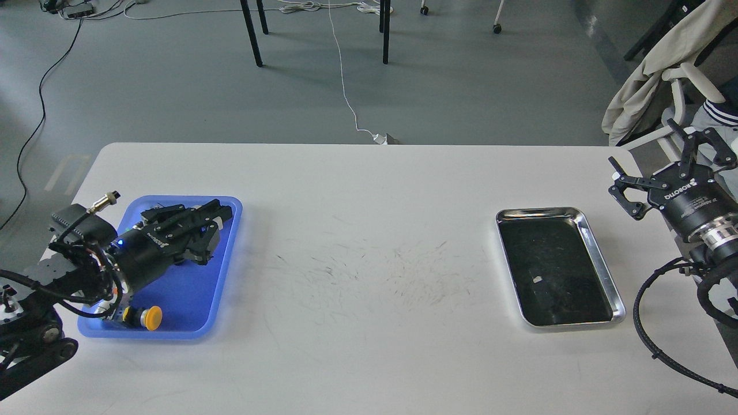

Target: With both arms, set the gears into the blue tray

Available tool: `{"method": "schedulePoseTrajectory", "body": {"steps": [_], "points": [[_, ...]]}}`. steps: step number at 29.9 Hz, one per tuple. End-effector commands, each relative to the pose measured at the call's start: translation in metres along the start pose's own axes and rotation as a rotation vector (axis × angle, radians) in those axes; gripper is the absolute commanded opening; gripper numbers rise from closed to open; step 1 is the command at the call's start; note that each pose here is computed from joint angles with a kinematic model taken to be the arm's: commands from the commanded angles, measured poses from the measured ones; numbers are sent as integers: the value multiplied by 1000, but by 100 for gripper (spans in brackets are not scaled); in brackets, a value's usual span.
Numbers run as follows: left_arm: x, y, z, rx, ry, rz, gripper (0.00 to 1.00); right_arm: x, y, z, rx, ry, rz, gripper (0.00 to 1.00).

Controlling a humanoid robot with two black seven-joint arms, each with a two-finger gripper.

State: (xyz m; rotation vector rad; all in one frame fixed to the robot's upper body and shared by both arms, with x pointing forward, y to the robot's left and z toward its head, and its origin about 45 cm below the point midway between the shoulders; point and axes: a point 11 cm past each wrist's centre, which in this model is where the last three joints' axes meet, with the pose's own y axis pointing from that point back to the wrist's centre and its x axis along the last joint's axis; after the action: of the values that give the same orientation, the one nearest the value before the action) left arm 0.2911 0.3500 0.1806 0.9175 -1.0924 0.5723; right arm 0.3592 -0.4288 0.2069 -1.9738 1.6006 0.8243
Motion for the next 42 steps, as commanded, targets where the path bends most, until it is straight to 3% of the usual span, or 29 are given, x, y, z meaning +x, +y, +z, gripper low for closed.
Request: {"method": "schedulePoseTrajectory", "body": {"steps": [1,15,21,23,27,29,35,38,42], "points": [[-31,26,-8,27,50,-54,6,0,0,1,0,-3,-1,97],[-80,39,-27,130,129,-100,7,-1,-1,5,-7,-7,-2,97],[-91,38,-35,168,141,-110,13,1,0,6,-10,-8,2,97],[-94,41,-40,184,137,-117,29,1,0,7,-10,-9,2,97],[-98,37,-36,171,150,-114,34,2,1,7,-11,-10,6,97],[-98,37,-37,172,150,-115,41,2,1,7,-11,-10,6,97],[-92,34,-39,180,183,-84,85,1,0,7,-10,-11,1,97],[-73,29,-45,194,201,-26,90,0,0,8,-12,-10,0,97],[-9,13,-64,210,187,129,97,-5,-4,6,-9,-7,-17,97]]}}
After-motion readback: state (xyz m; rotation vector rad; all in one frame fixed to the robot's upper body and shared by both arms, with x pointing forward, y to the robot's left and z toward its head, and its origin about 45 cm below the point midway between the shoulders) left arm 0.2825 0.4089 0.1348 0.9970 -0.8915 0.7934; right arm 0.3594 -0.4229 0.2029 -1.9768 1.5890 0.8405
